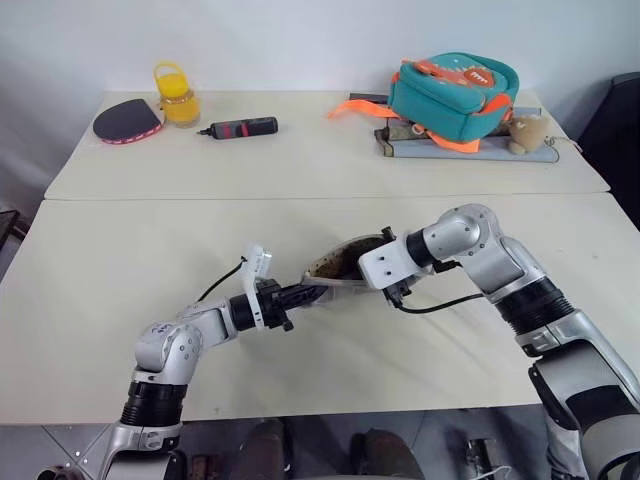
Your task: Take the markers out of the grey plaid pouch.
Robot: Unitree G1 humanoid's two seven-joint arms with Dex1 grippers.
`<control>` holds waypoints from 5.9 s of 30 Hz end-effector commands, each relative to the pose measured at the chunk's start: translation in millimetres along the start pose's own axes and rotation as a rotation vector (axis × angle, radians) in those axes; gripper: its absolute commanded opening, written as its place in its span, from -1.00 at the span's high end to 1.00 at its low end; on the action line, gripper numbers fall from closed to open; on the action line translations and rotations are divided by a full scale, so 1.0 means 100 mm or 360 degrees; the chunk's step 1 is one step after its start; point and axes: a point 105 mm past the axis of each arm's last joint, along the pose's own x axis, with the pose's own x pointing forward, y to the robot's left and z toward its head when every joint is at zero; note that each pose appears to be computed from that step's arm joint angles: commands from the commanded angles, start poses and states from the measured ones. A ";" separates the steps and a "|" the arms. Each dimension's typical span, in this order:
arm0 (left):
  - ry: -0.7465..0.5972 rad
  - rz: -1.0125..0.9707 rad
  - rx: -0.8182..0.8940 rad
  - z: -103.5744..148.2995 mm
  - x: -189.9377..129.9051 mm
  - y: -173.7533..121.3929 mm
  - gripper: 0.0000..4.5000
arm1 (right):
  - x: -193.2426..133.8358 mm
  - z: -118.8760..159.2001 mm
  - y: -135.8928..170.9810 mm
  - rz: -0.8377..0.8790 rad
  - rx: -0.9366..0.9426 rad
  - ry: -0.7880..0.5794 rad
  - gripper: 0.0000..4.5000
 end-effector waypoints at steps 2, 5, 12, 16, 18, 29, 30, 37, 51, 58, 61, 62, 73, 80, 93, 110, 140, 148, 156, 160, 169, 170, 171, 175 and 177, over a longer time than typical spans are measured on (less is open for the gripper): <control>-0.0071 0.0130 0.0184 0.15 -0.05 0.06 1.00 | -0.40 0.14 -0.17 -0.0140 0.0008 -0.0058 0.55; -0.0121 0.0212 0.0272 0.25 -0.04 0.09 1.00 | -0.62 0.27 -0.25 -0.0204 -0.0003 -0.0086 0.55; -0.0071 0.0205 0.0352 0.20 0.00 0.06 1.00 | -0.66 0.16 -0.25 -0.0261 0.0064 -0.0025 0.78; -0.0056 0.0222 0.0362 0.17 -0.01 0.08 1.00 | -0.65 0.06 -0.22 -0.0256 0.0088 0.0011 0.99; -0.0052 0.0222 0.0362 0.16 0.00 0.07 1.00 | -0.62 0.07 -0.21 -0.0258 0.0087 -0.0009 0.99; -0.0047 0.0092 0.0193 0.15 -0.03 -0.04 1.00 | -0.38 0.11 -0.20 -0.0257 0.0104 -0.0082 0.76; -0.0046 0.0094 0.0193 0.15 -0.05 -0.03 1.00 | -0.37 0.11 -0.20 -0.0256 0.0094 -0.0077 0.62; -0.0139 0.0076 0.0139 0.18 -0.07 -0.05 0.56 | -0.23 0.05 -0.12 -0.0206 0.0039 -0.0042 0.30; -0.0274 -0.0203 0.0196 0.36 -0.23 -0.40 0.28 | -0.13 0.04 -0.10 -0.0190 0.0049 -0.0055 0.30; -0.0176 -0.0155 0.0343 0.25 -0.11 -0.33 0.28 | -0.13 0.06 -0.13 -0.0203 0.0057 -0.0066 0.30; -0.0122 -0.0129 0.0431 0.20 -0.11 -0.28 0.28 | -0.14 0.06 -0.13 -0.0207 0.0064 -0.0068 0.30; -0.0111 -0.0127 0.0445 0.18 -0.11 -0.27 0.28 | -0.14 0.06 -0.13 -0.0209 0.0066 -0.0069 0.30; -0.0152 -0.0063 0.0582 0.23 -0.15 -0.21 0.57 | -0.13 0.06 -0.14 -0.0214 0.0063 -0.0077 0.30; -0.0210 -0.0124 0.0583 0.26 -0.14 -0.29 0.99 | -0.09 0.07 -0.13 -0.0212 0.0057 -0.0087 0.30; -0.0227 -0.0136 0.0457 0.22 -0.18 -0.25 0.99 | 0.14 0.19 -0.13 -0.0183 0.0036 -0.0128 0.30; -0.0245 -0.0133 0.0417 0.21 -0.16 -0.28 1.00 | 0.43 0.10 -0.12 -0.0219 0.0119 -0.0065 0.65; -0.0267 0.0054 0.0506 0.30 -0.29 -0.08 1.00 | -1.03 0.27 -0.41 -0.0471 0.0399 -0.0321 0.81; -0.0260 0.0084 0.0510 0.28 -0.31 -0.03 1.00 | -1.31 0.26 -0.31 -0.0517 0.0646 -0.0452 0.81; -0.0260 0.0082 0.0504 0.27 -0.35 -0.04 1.00 | -1.68 0.07 -0.49 -0.0906 0.0906 -0.0581 0.81; -0.0259 0.0057 0.0499 0.27 -0.31 -0.06 1.00 | -1.56 -0.28 -0.34 -0.0907 0.0838 -0.0225 0.81; -0.0263 0.0038 0.0494 0.29 -0.34 -0.09 1.00 | -1.09 -1.09 0.19 -0.0796 0.0868 0.0306 0.81; -0.0260 0.0038 0.0495 0.29 -0.34 -0.10 1.00 | -1.03 -1.10 0.21 -0.0795 0.0882 0.0296 0.81; -0.0260 0.0038 0.0495 0.29 -0.33 -0.10 1.00 | -0.99 -1.09 0.23 -0.0769 0.0897 0.0280 0.81; -0.0260 0.0035 0.0489 0.28 -0.33 -0.12 1.00 | -1.00 -1.07 0.22 -0.0771 0.0959 0.0234 0.20; -0.0259 0.0036 0.0485 0.27 -0.33 -0.12 1.00 | -1.07 -1.00 0.17 -0.0779 0.0964 0.0169 -0.12</control>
